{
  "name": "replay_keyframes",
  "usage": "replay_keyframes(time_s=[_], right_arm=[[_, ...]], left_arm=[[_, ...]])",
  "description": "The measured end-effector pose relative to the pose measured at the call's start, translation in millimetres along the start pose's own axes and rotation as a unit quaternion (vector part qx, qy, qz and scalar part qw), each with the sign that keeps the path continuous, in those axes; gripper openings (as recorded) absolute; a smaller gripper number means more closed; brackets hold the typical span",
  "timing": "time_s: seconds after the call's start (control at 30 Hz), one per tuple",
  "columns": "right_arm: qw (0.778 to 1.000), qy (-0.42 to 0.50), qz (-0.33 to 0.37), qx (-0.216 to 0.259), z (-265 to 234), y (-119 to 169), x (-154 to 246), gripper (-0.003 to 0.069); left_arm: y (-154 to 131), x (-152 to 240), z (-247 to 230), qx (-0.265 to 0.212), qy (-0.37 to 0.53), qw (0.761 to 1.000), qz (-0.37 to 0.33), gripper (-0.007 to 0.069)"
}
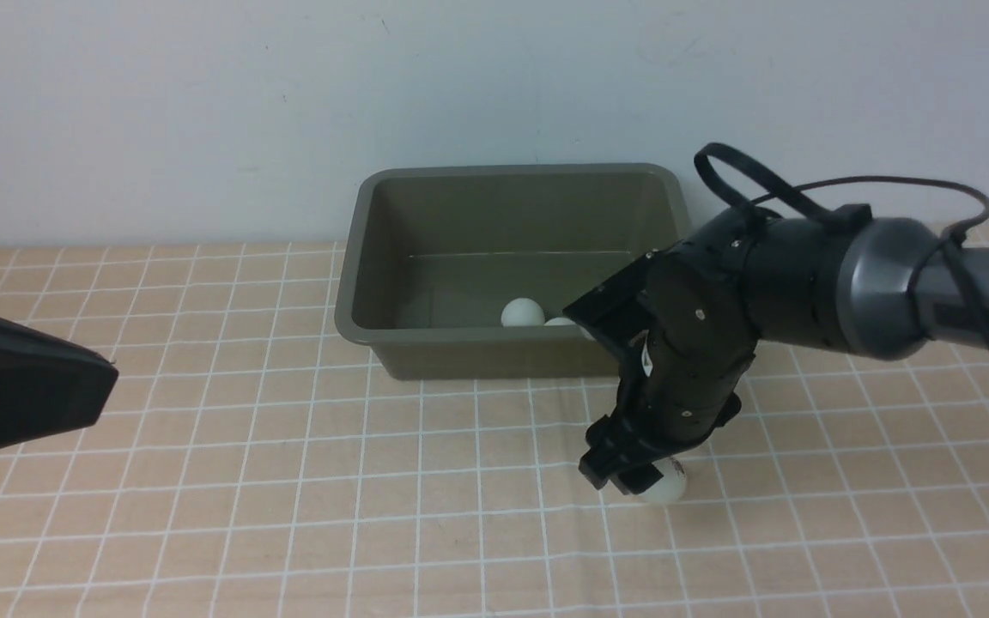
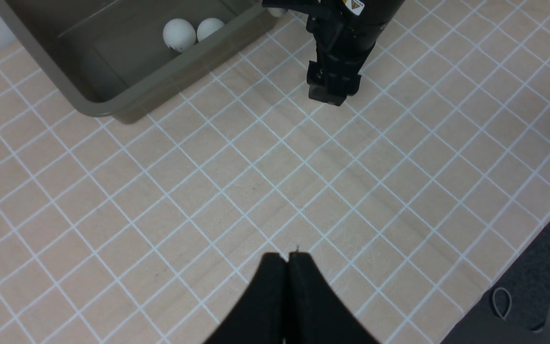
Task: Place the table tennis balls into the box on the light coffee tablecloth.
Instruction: 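Reach for and grasp a ping pong ball on the table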
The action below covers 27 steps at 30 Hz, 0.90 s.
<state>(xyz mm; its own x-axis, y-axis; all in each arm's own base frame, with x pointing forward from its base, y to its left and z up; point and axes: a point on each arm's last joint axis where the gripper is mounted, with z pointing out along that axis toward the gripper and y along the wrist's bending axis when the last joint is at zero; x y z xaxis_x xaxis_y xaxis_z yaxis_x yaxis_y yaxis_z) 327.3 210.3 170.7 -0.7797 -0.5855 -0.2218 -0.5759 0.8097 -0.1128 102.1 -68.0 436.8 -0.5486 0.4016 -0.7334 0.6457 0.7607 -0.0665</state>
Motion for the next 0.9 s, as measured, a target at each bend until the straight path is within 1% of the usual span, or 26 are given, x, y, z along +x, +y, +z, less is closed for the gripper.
replay_keyframes(time_s=[0.1, 0.2, 0.23, 0.27, 0.3, 0.37, 0.57, 0.7, 0.9], right_arm=[[1.000, 0.010, -0.001, 0.003, 8.6, 0.4, 0.8, 0.0495], [1.000, 0.015, 0.004, 0.003, 13.3, 0.9, 1.3, 0.0469], [1.000, 0.015, 0.005, 0.003, 14.2, 1.0, 1.2, 0.0435], [1.000, 0.015, 0.006, 0.003, 14.6, 1.0, 1.2, 0.0418], [1.000, 0.015, 0.006, 0.003, 14.6, 1.0, 1.1, 0.0369], [1.000, 0.015, 0.006, 0.003, 14.6, 1.0, 1.1, 0.0358], [0.999, 0.032, 0.014, -0.001, 6.8, 0.6, -1.1, 0.0358], [1.000, 0.013, 0.020, -0.013, -25.4, -1.3, -18.2, 0.0358], [0.996, -0.088, 0.014, -0.028, -100.2, -7.3, -55.5, 0.0358]], left_arm=[[0.0, 0.0, 0.0, 0.000, 0.000, 1.000, 0.000, -0.0069], [0.0, 0.0, 0.0, 0.000, 0.000, 1.000, 0.000, -0.0069], [0.0, 0.0, 0.0, 0.000, 0.000, 1.000, 0.000, -0.0069], [0.0, 0.0, 0.0, 0.000, 0.000, 1.000, 0.000, -0.0069], [0.0, 0.0, 0.0, 0.000, 0.000, 1.000, 0.000, -0.0069], [0.0, 0.0, 0.0, 0.000, 0.000, 1.000, 0.000, -0.0069], [0.0, 0.0, 0.0, 0.000, 0.000, 1.000, 0.000, -0.0069], [0.0, 0.0, 0.0, 0.000, 0.000, 1.000, 0.000, -0.0069], [0.0, 0.0, 0.0, 0.000, 0.000, 1.000, 0.000, -0.0069]])
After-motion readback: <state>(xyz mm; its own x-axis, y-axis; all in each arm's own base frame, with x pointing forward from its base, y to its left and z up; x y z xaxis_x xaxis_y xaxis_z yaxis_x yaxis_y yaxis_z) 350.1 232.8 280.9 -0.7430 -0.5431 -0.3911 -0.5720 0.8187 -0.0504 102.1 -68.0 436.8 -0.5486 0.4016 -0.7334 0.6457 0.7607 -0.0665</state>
